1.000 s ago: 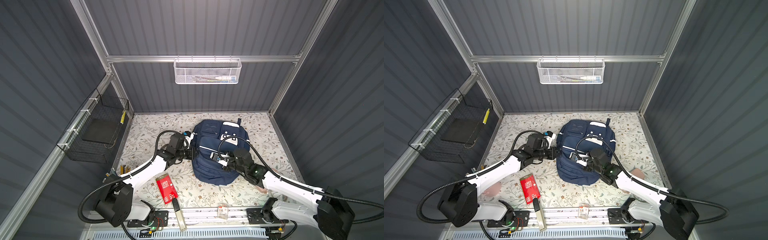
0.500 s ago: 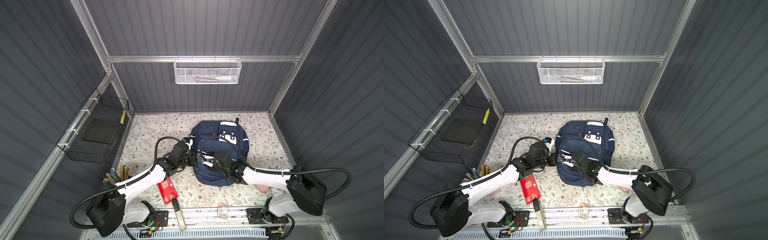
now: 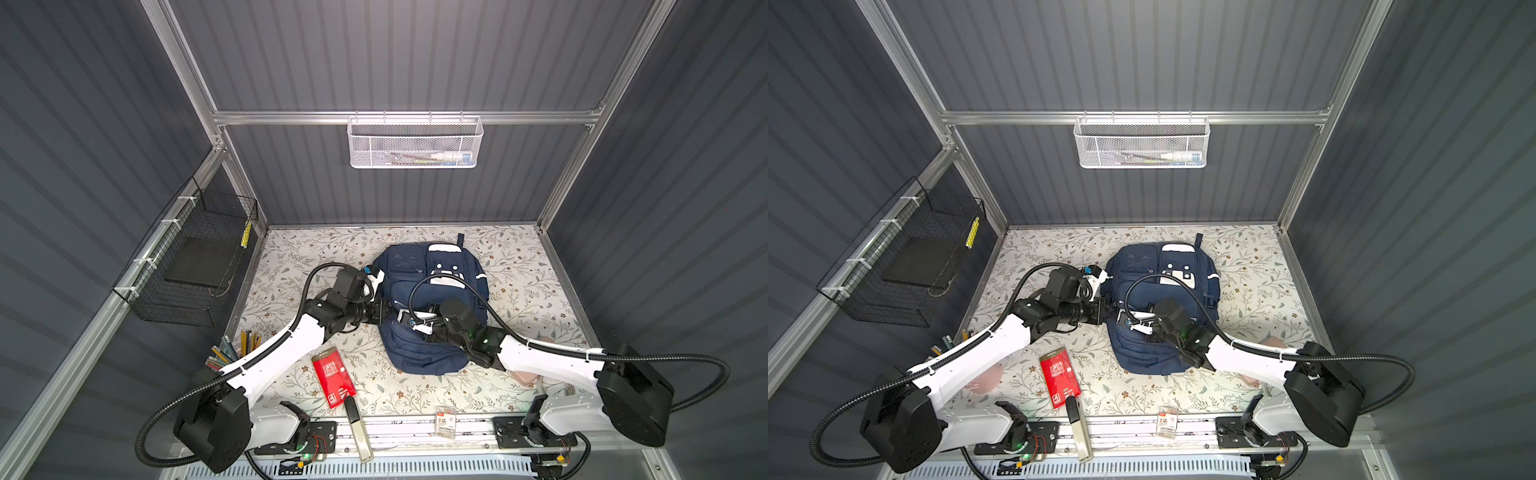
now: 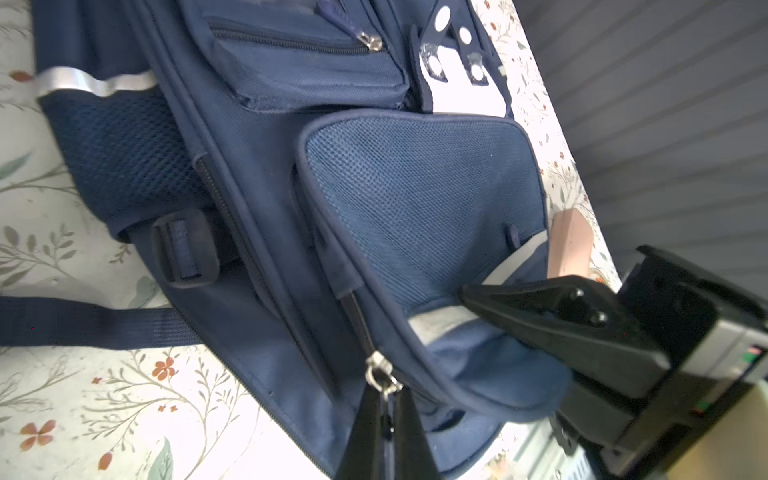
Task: Pack the student bag
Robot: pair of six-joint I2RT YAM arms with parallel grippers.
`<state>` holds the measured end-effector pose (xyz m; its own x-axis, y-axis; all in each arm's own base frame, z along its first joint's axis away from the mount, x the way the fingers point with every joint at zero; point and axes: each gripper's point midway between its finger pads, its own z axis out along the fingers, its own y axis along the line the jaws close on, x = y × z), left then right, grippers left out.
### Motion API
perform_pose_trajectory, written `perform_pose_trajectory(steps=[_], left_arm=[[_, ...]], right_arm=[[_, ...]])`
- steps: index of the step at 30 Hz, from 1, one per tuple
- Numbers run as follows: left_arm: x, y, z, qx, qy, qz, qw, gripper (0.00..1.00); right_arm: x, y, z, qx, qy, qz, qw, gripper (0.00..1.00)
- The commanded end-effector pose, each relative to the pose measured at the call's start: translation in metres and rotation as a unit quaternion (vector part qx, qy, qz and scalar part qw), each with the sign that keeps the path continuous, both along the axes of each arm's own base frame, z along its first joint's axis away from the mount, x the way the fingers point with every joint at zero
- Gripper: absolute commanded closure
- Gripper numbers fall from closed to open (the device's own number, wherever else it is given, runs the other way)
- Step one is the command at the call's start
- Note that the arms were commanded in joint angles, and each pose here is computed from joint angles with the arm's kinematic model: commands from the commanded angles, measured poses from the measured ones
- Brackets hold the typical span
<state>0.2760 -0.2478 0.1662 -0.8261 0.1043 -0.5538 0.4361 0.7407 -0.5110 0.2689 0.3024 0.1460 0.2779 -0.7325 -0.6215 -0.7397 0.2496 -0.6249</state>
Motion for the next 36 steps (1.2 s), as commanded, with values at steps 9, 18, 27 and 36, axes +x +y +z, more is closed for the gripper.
perform_pose_trajectory(steps=[9,18,27,36], left_arm=[[0.083,0.039,0.003,0.042,-0.073,0.117,0.990,0.67],[0.067,0.061,0.017,0.063,-0.073,0.147,0.984,0.38],[0.020,0.095,0.003,0.088,-0.005,0.194,0.977,0.00],[-0.043,0.127,-0.074,0.053,0.160,0.293,0.941,0.00]], right_arm=[[-0.025,0.009,-0.022,-0.036,0.054,0.100,0.993,1.00],[0.006,0.025,0.010,0.035,0.073,0.021,0.997,0.65],[-0.015,0.022,0.016,0.057,0.134,-0.059,0.988,0.40],[-0.050,0.027,0.013,0.203,0.302,-0.194,0.911,0.20]])
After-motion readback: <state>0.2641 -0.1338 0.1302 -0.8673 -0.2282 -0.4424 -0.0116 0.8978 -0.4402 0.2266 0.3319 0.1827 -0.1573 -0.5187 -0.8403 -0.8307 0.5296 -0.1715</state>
